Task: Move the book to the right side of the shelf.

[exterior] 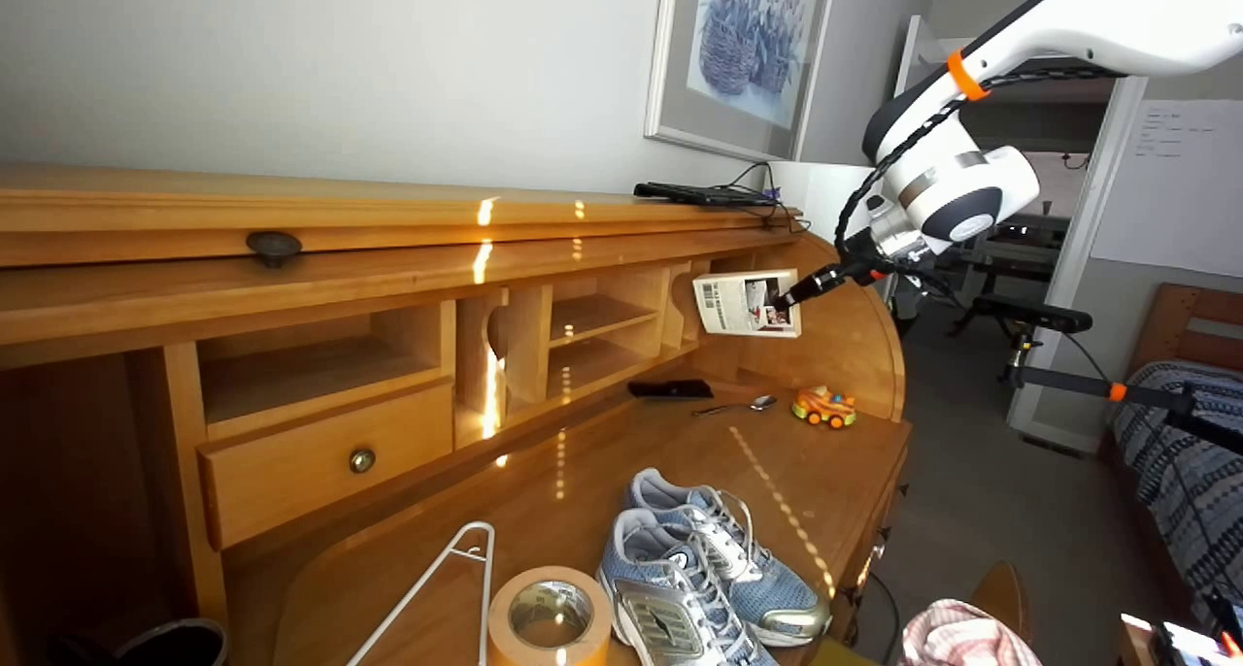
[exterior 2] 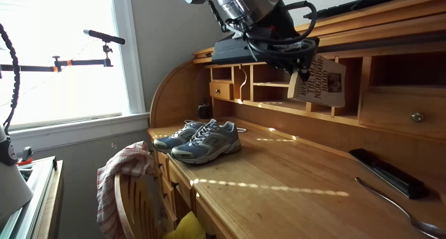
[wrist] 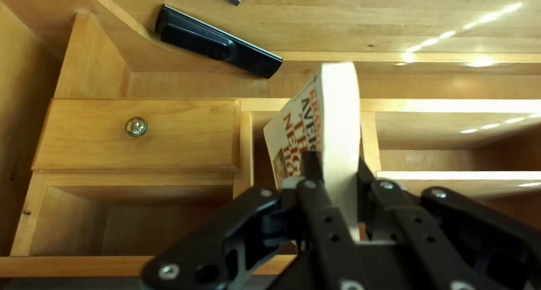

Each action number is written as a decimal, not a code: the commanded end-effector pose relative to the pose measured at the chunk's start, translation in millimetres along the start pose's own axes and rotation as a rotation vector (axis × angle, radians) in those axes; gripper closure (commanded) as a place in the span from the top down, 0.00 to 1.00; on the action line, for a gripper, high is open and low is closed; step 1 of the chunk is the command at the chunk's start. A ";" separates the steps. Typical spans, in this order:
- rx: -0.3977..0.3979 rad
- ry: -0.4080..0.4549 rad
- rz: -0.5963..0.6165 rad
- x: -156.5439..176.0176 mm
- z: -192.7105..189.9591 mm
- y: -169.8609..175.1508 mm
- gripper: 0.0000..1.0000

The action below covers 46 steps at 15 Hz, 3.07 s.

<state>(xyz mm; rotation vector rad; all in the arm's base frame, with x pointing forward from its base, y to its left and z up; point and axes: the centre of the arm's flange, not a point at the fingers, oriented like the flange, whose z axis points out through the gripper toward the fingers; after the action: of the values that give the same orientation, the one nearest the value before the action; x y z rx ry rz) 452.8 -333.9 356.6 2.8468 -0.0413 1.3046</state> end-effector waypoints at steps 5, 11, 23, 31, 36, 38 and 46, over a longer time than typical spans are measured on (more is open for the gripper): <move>0.028 0.024 0.001 18.3 23.9 21.5 0.05; 0.071 0.022 -0.011 22.8 51.6 29.1 0.05; 0.071 0.030 -0.044 30.0 103.8 32.0 0.05; 0.080 0.041 -0.067 35.6 127.5 26.9 0.05; 0.077 0.048 -0.056 34.3 138.4 25.1 0.05; 0.080 0.050 -0.053 33.1 143.6 24.0 0.05; 0.078 0.061 -0.050 32.3 160.3 21.3 0.05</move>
<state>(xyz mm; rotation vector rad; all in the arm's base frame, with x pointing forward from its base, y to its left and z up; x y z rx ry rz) 585.1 -358.6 289.2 2.8545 0.0662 1.3964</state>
